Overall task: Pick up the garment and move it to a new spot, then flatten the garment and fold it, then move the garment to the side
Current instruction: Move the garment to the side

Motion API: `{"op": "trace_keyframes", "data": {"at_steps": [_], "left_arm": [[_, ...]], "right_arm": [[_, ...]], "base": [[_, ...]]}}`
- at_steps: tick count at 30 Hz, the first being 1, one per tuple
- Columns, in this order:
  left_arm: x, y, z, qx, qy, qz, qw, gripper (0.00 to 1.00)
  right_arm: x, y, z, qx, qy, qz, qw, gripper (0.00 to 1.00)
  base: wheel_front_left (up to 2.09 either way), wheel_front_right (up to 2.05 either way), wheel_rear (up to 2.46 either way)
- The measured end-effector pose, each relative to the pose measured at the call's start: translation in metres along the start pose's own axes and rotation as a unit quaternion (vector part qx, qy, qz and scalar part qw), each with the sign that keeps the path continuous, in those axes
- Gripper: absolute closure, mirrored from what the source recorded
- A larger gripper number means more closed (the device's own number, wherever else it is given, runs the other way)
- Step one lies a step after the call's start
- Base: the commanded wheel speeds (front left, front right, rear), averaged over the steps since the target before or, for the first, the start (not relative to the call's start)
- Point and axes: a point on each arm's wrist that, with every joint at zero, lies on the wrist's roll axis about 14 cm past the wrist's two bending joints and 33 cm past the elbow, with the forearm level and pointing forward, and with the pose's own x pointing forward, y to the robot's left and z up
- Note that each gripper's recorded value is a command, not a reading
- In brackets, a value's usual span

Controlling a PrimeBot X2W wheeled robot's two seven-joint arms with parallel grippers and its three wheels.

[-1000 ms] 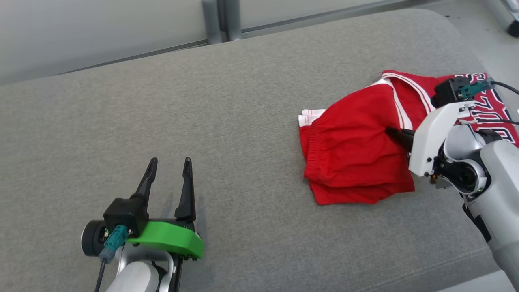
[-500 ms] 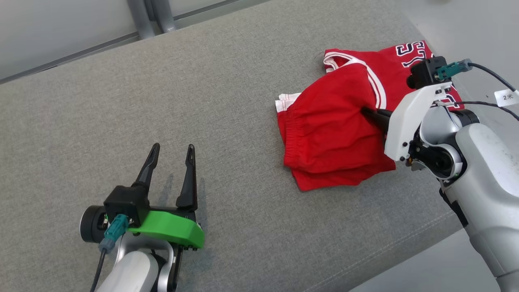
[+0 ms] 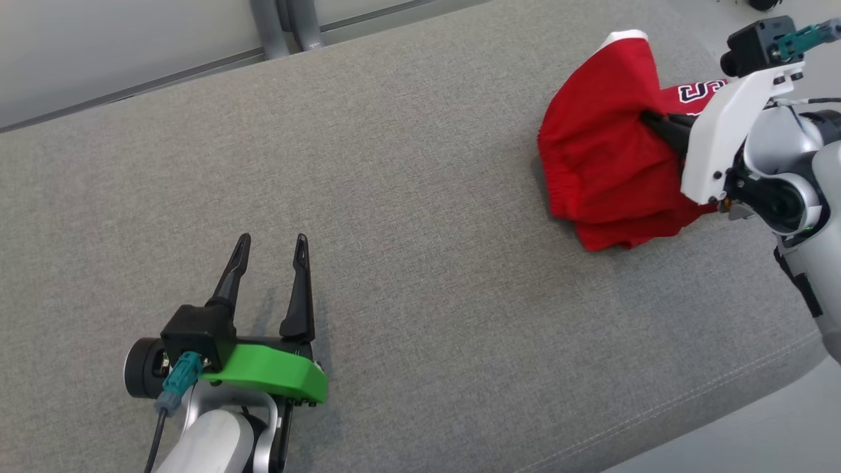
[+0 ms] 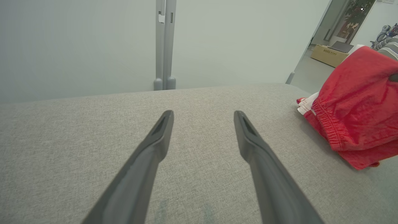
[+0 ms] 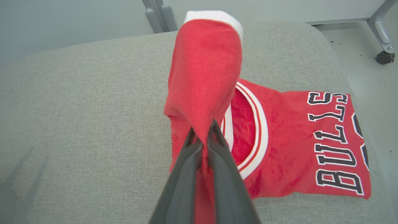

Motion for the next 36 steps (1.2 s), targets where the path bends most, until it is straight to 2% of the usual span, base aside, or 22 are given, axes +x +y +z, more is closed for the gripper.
{"op": "trace_keyframes", "data": {"at_steps": [8, 16, 23, 26, 36], "left_arm": [[-0.001, 0.011, -0.002, 0.001, 0.004, 0.011, 1.000, 0.00], [-0.003, 0.024, -0.006, 0.006, 0.011, 0.024, 1.000, 0.00], [-0.006, 0.033, -0.007, 0.011, 0.016, 0.032, 0.999, 0.00], [-0.007, 0.037, -0.009, 0.014, 0.020, 0.035, 0.999, 0.00], [-0.007, 0.050, -0.014, 0.025, 0.034, 0.044, 0.998, 0.00]], "right_arm": [[0.003, -0.019, 0.015, -0.017, 0.011, -0.019, 1.000, 1.00], [0.013, -0.049, 0.007, -0.048, 0.042, -0.063, 0.996, 1.00], [0.019, -0.086, -0.008, -0.111, 0.069, -0.122, 0.984, 1.00], [0.026, -0.095, -0.013, -0.113, 0.069, -0.133, 0.982, 1.00], [0.046, -0.122, -0.022, -0.200, 0.074, -0.175, 0.961, 1.00]], "base": [[0.00, 0.00, 0.00], [0.00, 0.00, 0.00], [0.00, 0.00, 0.00], [0.00, 0.00, 0.00], [0.00, 0.00, 0.00]]}}
